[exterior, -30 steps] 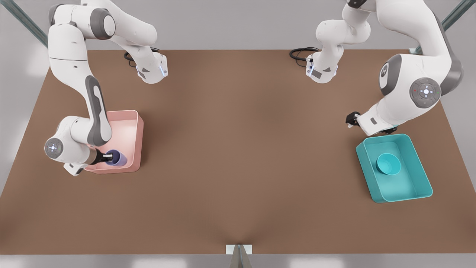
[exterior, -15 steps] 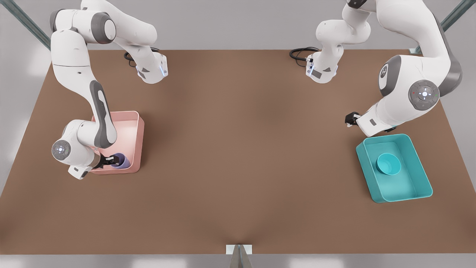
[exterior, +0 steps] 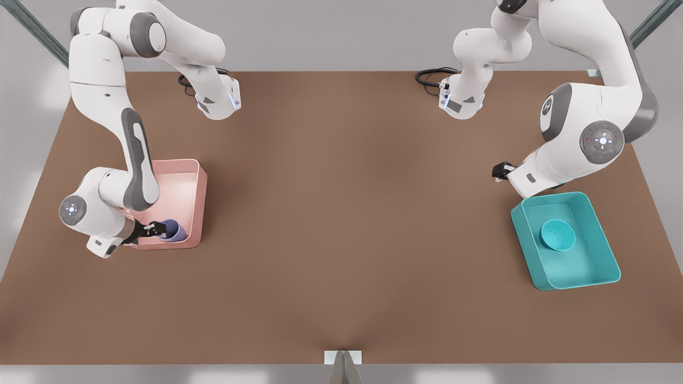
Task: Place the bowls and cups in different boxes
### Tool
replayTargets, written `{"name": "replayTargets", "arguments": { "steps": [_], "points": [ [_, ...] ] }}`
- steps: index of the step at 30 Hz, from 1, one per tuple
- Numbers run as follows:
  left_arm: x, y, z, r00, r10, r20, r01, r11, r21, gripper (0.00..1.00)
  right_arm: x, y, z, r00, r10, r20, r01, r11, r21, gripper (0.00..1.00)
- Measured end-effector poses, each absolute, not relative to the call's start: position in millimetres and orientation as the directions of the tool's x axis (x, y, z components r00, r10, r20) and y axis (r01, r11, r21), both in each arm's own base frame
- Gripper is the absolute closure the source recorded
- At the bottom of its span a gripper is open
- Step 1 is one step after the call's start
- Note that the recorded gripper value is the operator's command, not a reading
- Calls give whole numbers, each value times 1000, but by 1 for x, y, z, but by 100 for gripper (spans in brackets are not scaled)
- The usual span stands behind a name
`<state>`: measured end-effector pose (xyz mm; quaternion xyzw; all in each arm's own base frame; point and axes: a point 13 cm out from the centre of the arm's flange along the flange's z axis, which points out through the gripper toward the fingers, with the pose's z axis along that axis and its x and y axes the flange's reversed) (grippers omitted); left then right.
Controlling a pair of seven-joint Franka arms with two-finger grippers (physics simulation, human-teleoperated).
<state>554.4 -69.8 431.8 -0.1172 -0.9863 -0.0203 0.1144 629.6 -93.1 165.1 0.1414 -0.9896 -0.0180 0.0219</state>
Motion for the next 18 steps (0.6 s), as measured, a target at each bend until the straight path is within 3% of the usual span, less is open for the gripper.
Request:
{"name": "replayTargets", "arguments": {
  "steps": [2, 4, 11, 18],
  "points": [
    [555, -69, 433, -947, 224, 229, 233, 972, 14, 0, 648, -91, 201, -958, -285, 3, -285, 958, 38, 0],
    [554, -69, 434, -948, 223, 228, 232, 973, 15, 0, 663, -84, 267, -956, -290, -37, -291, 956, 34, 0],
    [554, -75, 433, -946, 227, 230, 237, 971, 16, 0, 601, -42, 422, -959, -283, -22, -284, 958, 52, 0],
    [555, -74, 430, -946, 222, 234, 233, 972, 17, 0, 568, -27, 443, -972, -224, 63, -220, 973, 72, 0]
  ]
}}
